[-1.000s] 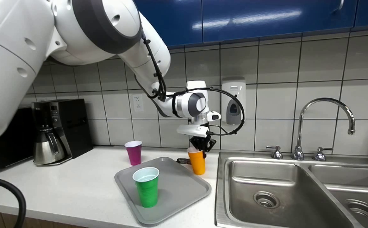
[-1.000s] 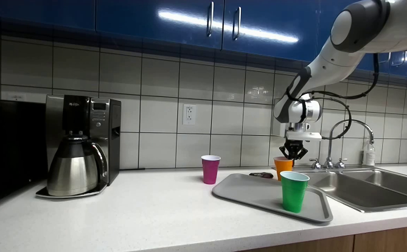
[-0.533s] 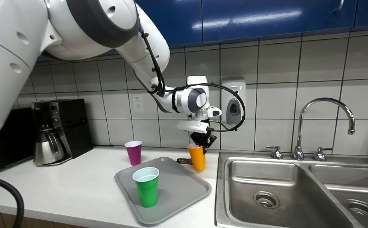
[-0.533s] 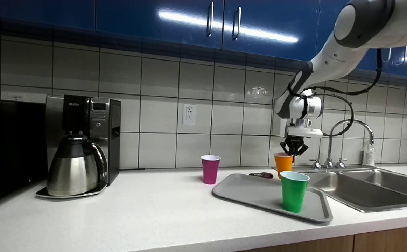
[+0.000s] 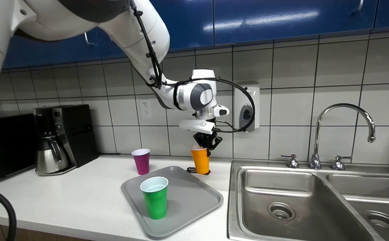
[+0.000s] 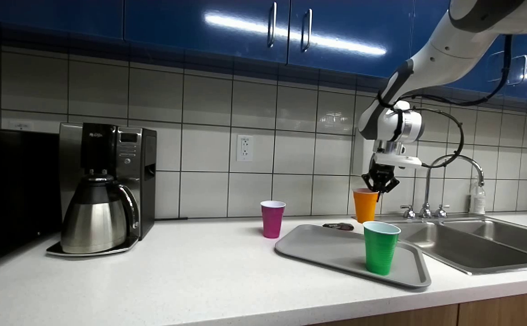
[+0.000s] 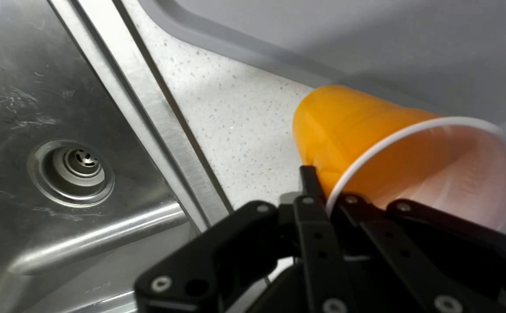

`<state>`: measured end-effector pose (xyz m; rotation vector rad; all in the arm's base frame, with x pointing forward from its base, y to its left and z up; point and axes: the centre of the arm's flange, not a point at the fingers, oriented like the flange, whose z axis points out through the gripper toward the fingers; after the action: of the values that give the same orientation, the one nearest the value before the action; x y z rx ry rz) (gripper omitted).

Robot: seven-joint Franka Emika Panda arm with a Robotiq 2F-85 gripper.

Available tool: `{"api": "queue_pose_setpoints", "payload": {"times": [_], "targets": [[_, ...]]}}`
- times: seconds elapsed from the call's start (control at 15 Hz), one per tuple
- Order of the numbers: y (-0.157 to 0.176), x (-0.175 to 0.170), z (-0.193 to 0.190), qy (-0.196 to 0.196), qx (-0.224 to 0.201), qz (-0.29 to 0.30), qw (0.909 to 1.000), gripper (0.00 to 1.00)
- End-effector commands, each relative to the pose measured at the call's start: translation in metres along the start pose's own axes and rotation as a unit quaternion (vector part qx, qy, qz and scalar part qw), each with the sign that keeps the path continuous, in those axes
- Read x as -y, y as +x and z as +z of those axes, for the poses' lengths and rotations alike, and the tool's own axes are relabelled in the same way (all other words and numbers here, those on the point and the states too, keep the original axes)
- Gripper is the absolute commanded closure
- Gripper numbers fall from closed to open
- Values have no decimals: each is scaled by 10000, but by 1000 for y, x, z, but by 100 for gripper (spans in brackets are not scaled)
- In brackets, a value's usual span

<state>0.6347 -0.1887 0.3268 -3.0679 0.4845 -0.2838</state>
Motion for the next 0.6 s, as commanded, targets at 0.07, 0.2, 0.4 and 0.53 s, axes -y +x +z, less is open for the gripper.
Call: {"api": "queue_pose_setpoints", "payload": {"times": [0.07,0.2,0.4,0.53], "targets": [[-39,13,-12,202,53,-274,9994,99],[-48,21,-7,231,151,-398,9988,99],[-60,33,3,219,299,-550,9978,99],[-65,37,12,217,415,-585,9972,99]]}}
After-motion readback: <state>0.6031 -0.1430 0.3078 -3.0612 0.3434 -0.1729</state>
